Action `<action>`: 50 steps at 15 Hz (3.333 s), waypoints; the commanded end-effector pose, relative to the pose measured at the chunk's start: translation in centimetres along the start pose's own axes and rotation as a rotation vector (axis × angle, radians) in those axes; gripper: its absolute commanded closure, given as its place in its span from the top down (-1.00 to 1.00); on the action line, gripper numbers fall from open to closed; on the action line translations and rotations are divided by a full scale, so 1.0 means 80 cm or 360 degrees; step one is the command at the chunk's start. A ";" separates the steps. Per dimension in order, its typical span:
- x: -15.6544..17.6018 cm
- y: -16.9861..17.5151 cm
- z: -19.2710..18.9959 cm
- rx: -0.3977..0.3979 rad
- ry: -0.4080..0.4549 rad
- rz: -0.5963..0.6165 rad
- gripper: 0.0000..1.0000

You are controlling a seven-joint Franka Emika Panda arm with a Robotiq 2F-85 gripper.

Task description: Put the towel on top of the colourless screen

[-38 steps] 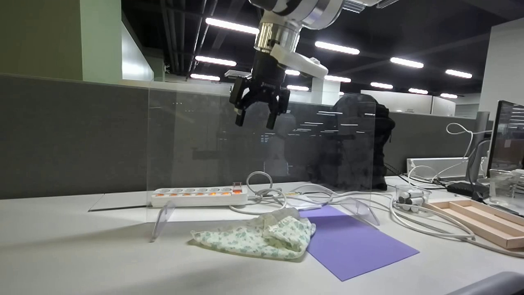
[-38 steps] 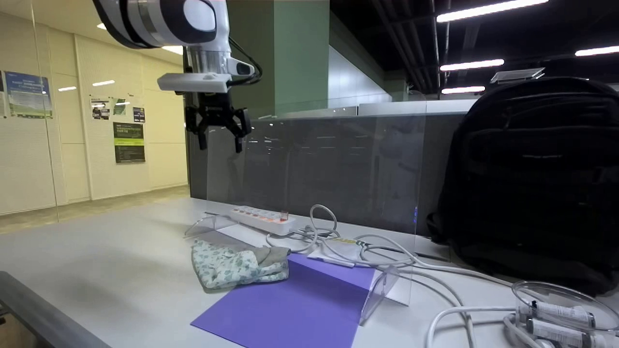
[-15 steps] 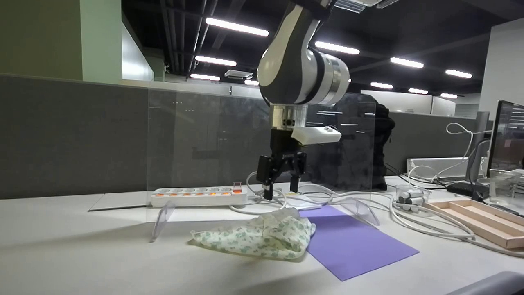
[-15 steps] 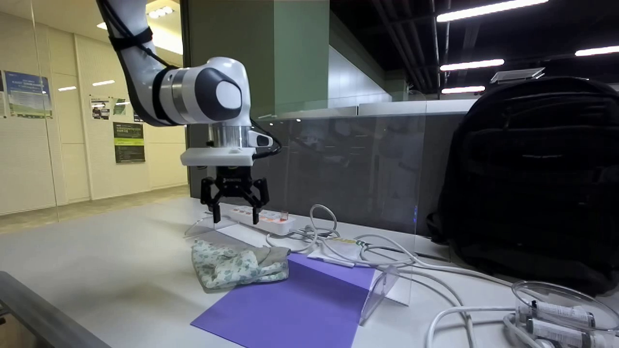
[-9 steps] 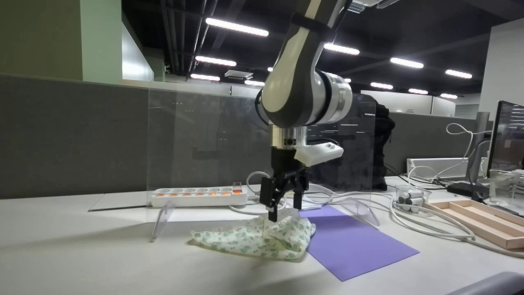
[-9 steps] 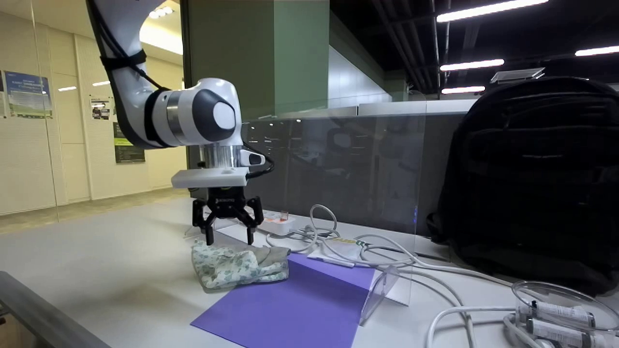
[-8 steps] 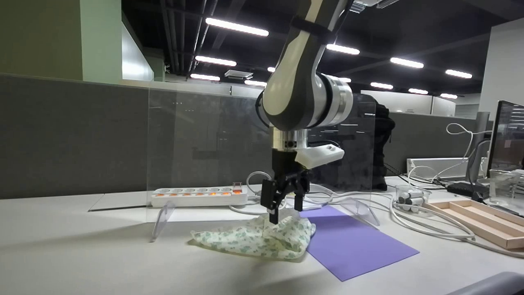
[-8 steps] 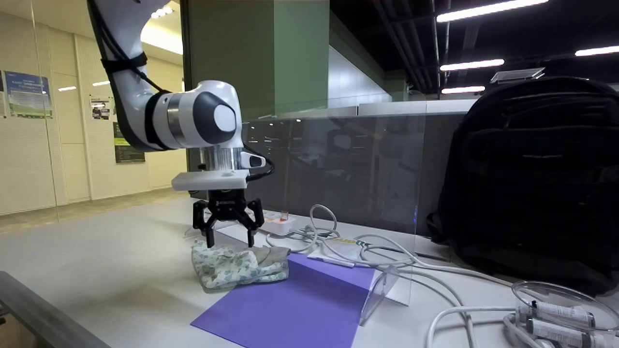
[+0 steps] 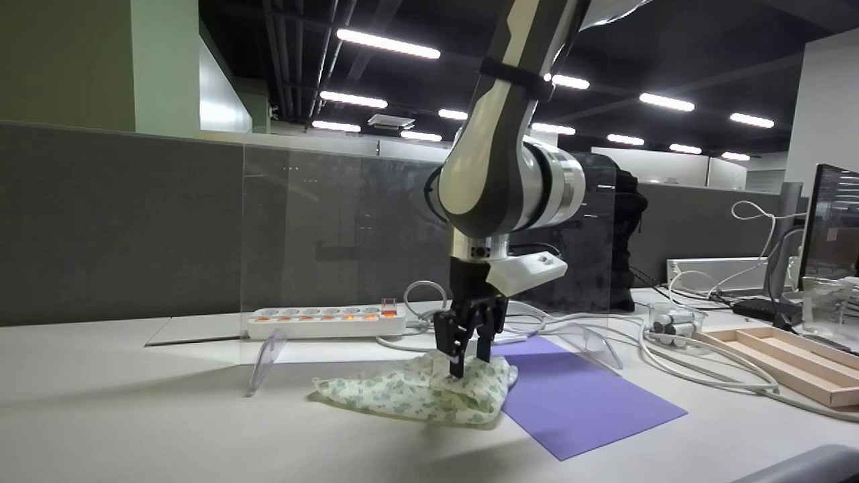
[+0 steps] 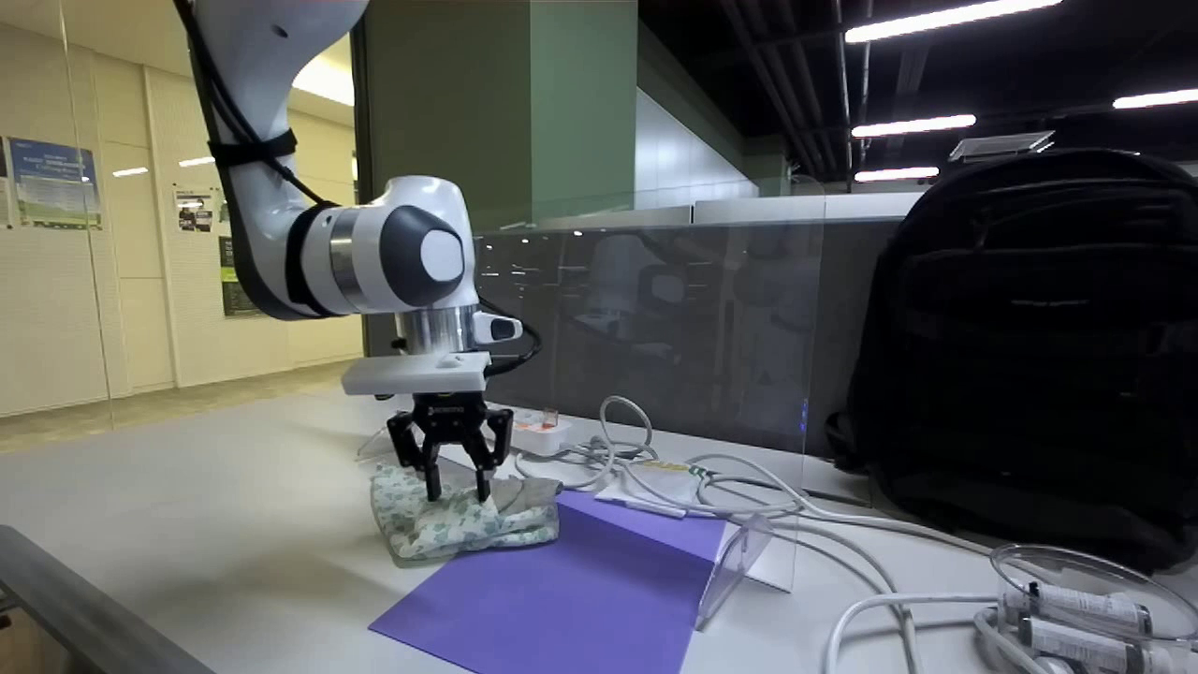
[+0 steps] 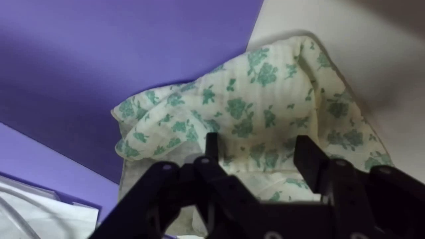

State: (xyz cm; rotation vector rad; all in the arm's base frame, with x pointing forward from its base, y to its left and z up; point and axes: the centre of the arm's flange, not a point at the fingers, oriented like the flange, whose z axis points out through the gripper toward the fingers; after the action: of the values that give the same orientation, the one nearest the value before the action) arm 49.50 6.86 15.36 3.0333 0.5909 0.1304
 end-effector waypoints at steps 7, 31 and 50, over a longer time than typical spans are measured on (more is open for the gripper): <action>-0.003 -0.002 -0.009 0.0003 0.0076 0.0005 -1.00; -0.050 -0.096 -0.238 -0.0033 0.0351 -0.0289 -0.98; -0.023 -0.073 -0.526 -0.0180 0.1415 0.0527 -1.00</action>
State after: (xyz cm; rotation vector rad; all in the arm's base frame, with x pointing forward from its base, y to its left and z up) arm 42.02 12.58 52.76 2.8659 0.2199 1.3475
